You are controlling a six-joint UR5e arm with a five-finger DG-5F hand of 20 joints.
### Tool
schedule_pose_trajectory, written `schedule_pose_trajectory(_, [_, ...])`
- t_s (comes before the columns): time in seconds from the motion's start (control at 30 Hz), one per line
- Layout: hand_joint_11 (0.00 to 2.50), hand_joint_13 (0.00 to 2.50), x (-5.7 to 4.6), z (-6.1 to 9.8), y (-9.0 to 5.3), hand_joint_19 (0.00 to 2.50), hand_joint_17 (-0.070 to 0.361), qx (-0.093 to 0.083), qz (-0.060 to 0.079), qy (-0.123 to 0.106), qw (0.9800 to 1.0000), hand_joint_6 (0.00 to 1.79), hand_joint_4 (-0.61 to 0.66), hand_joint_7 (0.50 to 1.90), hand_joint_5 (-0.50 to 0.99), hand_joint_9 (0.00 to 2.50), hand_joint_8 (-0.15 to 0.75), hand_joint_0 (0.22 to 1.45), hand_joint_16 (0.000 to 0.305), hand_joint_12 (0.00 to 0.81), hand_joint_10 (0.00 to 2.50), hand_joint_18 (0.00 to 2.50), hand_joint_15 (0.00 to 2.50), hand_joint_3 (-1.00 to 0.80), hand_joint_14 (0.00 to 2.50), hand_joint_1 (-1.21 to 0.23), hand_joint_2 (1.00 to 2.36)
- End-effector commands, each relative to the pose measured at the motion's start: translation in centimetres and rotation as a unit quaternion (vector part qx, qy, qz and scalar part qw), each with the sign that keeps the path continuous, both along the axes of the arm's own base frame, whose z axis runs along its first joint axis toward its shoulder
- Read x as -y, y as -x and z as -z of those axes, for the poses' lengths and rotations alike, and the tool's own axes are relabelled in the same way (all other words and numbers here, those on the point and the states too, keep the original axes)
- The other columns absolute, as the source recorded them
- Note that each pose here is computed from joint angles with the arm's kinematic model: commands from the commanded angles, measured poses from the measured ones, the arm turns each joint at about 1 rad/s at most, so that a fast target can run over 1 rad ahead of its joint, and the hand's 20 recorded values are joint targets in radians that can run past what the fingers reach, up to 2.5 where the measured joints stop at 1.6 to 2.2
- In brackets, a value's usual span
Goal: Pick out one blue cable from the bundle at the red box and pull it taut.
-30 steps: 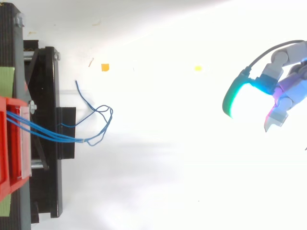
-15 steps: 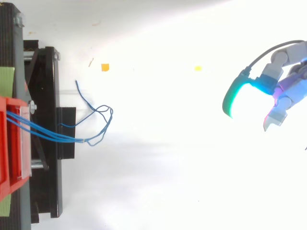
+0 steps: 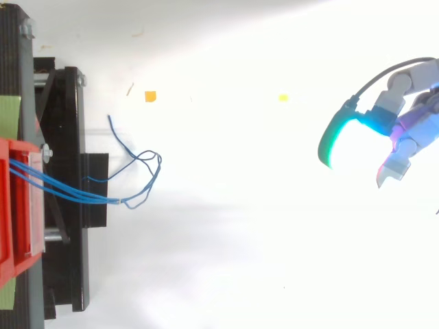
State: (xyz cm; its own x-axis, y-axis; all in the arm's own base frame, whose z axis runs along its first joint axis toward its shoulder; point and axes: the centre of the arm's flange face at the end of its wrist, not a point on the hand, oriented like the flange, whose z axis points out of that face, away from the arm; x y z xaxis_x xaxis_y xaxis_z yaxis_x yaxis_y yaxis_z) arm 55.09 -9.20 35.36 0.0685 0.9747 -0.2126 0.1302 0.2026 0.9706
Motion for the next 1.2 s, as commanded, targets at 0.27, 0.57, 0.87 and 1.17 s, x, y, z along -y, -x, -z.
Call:
schedule_pose_trajectory(0.27, [0.39,0.72,0.1,0.0,0.0,0.71,0.132,-0.001,0.002,0.000,1.0000,0.50,0.28,0.80,-0.16,0.87,0.261,0.61,0.059,0.375,0.02,0.67,0.33,-0.47,0.01,-0.49,1.00])
schedule_pose_trajectory(0.57, [0.39,0.72,0.2,0.5,-1.5,0.71,0.132,0.032,0.063,0.029,0.9971,0.50,0.28,0.80,-0.16,0.87,0.266,0.61,0.059,0.372,0.02,0.67,0.34,-0.47,0.01,-0.49,1.00])
schedule_pose_trajectory(0.87, [0.39,0.72,-1.2,2.5,-2.6,0.71,0.132,0.025,0.024,0.025,0.9991,0.50,0.27,0.80,-0.16,0.87,0.262,0.61,0.059,0.376,0.02,0.67,0.34,-0.47,0.01,-0.49,1.00])
schedule_pose_trajectory(1.17, [0.40,0.72,-1.5,4.6,-5.4,0.72,0.132,0.083,0.022,-0.011,0.9962,0.50,0.27,0.80,-0.16,0.87,0.265,0.61,0.059,0.375,0.02,0.67,0.34,-0.47,0.02,-0.49,1.00])
